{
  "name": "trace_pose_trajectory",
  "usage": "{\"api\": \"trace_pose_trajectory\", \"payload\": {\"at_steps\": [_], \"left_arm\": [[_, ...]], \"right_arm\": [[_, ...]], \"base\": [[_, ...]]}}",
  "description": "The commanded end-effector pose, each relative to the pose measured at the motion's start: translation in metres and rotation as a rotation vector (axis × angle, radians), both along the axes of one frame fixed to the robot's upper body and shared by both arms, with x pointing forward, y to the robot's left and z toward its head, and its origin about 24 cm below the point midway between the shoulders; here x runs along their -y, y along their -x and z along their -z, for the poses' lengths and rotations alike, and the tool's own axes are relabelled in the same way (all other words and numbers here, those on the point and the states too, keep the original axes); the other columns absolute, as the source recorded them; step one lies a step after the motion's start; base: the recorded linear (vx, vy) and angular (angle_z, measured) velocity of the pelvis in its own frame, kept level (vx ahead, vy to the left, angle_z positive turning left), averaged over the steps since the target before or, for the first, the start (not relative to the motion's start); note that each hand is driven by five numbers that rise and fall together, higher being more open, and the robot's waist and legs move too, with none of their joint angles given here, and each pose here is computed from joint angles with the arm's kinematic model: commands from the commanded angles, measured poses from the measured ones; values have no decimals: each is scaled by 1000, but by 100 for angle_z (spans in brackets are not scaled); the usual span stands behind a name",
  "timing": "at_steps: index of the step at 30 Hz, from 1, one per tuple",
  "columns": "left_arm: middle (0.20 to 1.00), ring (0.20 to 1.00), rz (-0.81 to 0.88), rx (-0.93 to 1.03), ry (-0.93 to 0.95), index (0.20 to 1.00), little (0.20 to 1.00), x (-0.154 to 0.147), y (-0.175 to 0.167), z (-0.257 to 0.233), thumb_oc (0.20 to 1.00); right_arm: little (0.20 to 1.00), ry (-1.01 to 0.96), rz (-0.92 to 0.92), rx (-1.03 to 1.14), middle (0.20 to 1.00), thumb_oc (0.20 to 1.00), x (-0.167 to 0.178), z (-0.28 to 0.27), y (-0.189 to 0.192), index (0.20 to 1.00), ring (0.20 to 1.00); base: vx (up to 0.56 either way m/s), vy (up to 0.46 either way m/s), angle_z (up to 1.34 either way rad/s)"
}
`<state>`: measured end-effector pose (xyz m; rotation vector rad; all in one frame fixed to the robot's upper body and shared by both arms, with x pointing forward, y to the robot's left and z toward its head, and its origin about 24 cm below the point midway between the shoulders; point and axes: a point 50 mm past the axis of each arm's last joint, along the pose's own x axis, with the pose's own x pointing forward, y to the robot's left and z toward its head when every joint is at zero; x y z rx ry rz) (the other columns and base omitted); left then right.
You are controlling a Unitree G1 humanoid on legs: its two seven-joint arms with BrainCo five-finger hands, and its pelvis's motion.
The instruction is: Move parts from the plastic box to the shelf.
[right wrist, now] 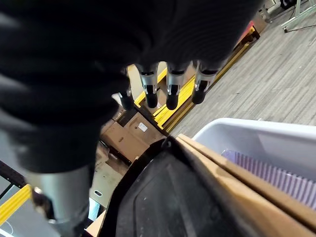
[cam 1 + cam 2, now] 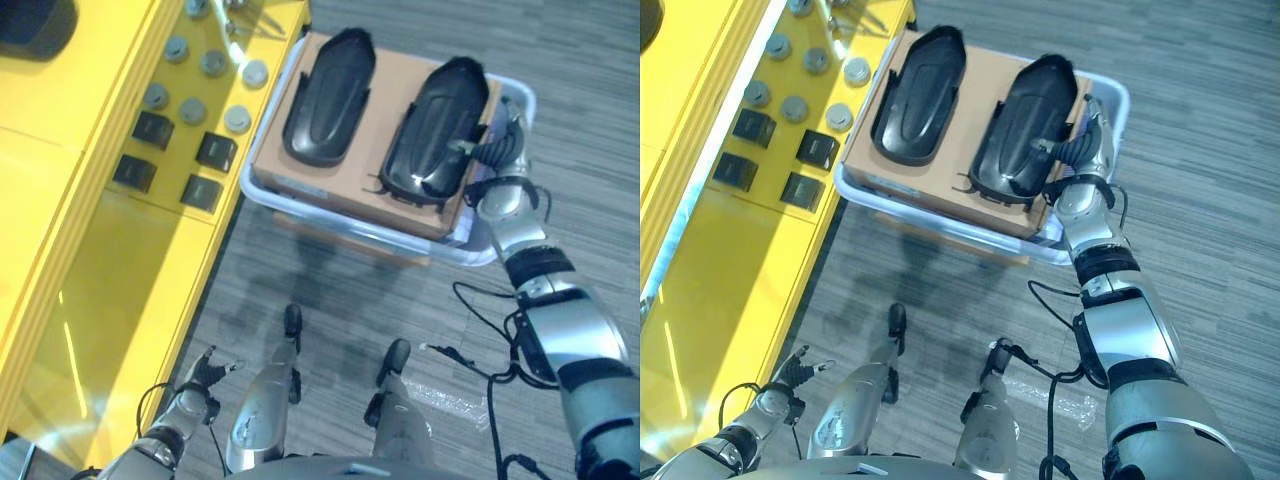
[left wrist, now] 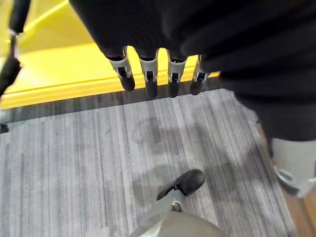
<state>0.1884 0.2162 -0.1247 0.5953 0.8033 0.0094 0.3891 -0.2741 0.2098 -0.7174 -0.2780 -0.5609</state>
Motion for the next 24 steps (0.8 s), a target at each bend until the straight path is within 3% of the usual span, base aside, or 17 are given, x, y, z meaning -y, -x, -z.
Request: {"api": "trace_pose_trajectory", "payload": {"at_steps": [1, 4, 12, 13, 14, 24], "left_arm": [[1000, 1000, -18, 22, -36, 1000, 1000, -7, -10, -5, 1000], [1000, 1000, 14, 46, -22, 1000, 1000, 0, -17, -8, 1000], [1000, 1000, 49, 109, 5, 1000, 1000, 20, -34, -16, 1000], [1000, 1000, 50, 111, 7, 1000, 1000, 21, -35, -16, 1000], [1000, 1000, 50, 113, 12, 1000, 1000, 23, -36, -17, 1000], [1000, 1000, 52, 109, 29, 1000, 1000, 29, -33, -14, 1000]], "right_arm": [[1000, 22, 63, 73, 1000, 1000, 13, -19, 3, 1000, 1000], [1000, 36, 164, -33, 1000, 1000, 37, -19, 3, 1000, 1000], [1000, 10, 267, -89, 1000, 1000, 42, -8, 3, 1000, 1000], [840, 8, 264, -112, 840, 840, 41, -2, 3, 840, 840], [200, -4, 259, -156, 200, 200, 40, 7, 2, 200, 200], [200, -111, 241, -251, 200, 200, 39, 42, 5, 200, 200]], "base": [[4, 15, 36], [-15, 18, 23], [-8, 18, 9], [0, 0, 0], [0, 0, 0], [0, 0, 0]]}}
